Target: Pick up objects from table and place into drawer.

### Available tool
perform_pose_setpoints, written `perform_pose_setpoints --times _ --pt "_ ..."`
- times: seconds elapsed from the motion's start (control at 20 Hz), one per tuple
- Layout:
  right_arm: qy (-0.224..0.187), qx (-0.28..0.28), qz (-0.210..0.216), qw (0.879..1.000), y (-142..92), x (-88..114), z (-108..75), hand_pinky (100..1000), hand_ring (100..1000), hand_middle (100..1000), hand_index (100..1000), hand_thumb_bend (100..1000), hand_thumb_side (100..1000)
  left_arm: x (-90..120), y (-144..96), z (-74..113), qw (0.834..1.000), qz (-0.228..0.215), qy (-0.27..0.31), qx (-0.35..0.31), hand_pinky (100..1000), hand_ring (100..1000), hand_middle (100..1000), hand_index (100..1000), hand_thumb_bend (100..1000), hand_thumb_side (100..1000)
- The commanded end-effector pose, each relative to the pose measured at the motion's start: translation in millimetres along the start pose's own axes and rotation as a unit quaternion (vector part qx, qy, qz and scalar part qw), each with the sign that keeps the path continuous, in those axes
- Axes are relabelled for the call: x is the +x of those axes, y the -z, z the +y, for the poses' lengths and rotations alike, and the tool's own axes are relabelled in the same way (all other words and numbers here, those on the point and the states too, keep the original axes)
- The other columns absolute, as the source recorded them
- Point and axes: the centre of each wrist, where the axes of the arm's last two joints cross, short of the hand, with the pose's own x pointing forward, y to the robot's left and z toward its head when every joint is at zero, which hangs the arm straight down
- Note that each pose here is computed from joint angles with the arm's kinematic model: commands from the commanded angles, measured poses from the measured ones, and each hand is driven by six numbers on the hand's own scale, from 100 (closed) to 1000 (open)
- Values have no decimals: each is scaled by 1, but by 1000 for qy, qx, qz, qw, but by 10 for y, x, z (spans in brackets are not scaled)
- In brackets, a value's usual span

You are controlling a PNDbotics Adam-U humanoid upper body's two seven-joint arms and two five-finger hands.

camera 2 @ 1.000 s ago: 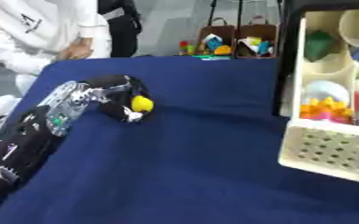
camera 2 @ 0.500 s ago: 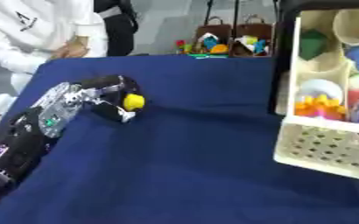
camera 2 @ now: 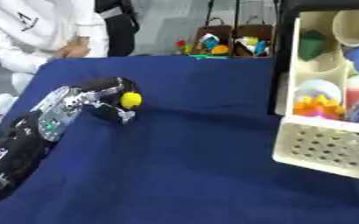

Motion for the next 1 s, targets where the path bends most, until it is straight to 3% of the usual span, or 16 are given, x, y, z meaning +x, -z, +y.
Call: perform_pose_setpoints --times 0.05,1.0 --pt "32 -44 -42 998 97 9 -43 583 621 612 747 100 1000 -78 -89 60 1000 15 20 -4 190 441 546 689 100 378" --pt "37 -35 -32 998 75 8 -60 588 632 621 746 100 1000 181 -153 344 997 -22 75 9 166 438 529 677 100 347"
